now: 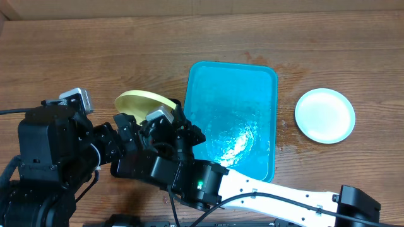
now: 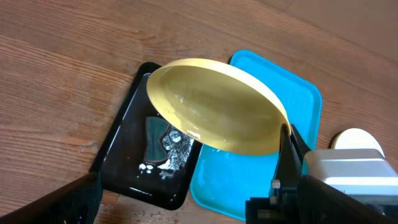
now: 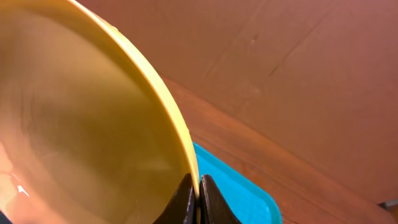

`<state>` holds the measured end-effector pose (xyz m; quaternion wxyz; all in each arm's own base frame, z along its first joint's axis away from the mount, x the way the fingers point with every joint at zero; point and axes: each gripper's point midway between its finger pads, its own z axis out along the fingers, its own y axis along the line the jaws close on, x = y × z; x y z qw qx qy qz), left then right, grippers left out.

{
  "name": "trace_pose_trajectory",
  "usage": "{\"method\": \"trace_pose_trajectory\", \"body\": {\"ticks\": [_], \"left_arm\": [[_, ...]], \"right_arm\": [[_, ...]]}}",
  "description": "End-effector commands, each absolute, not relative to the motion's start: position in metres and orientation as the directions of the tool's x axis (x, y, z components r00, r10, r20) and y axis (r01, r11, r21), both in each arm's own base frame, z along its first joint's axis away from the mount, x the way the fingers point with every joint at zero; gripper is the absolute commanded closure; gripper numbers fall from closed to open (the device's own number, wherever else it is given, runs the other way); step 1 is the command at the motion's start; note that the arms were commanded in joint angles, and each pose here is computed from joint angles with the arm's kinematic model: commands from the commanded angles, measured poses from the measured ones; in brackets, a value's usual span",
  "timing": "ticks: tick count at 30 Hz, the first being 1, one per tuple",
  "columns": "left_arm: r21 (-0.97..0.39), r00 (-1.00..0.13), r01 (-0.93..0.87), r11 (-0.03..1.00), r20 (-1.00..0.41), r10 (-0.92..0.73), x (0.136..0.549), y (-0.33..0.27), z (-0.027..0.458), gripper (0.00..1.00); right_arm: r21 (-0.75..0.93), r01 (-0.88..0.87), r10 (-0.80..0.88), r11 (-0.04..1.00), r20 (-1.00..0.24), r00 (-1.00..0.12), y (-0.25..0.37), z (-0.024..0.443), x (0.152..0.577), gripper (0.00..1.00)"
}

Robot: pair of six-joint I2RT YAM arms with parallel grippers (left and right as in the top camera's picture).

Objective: Clean dirty plates on tray and stack at the side
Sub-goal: 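Lift the yellow plate with the right gripper and tilt it over the black tray, then carry the yellow plate right and stack it on the white plate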

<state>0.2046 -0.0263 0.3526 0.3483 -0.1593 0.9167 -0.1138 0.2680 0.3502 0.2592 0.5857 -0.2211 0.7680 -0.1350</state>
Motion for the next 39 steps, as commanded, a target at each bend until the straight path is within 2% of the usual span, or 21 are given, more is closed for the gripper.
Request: {"method": "trace_pose_trajectory", "body": {"ticks": [1,39], "left_arm": [[-0.306,-0.698,-0.213,0.928,-0.617,-0.364,0.2051,-0.0232,0.3555,0.0],[-0.295,-0.697,-0.224,0.929,-0.618,-0.364,0.2066,-0.0208,0.3547,0.0]], "right_arm": [[-0.443,-0.132,-0.462,0.887,-0.866,-0.191,0.3455,0.2797,0.266,0.96],[-0.446,-0.079,-0.452,0.892,-0.871,-0.189,0.3371,0.2842,0.27,0.96]]}}
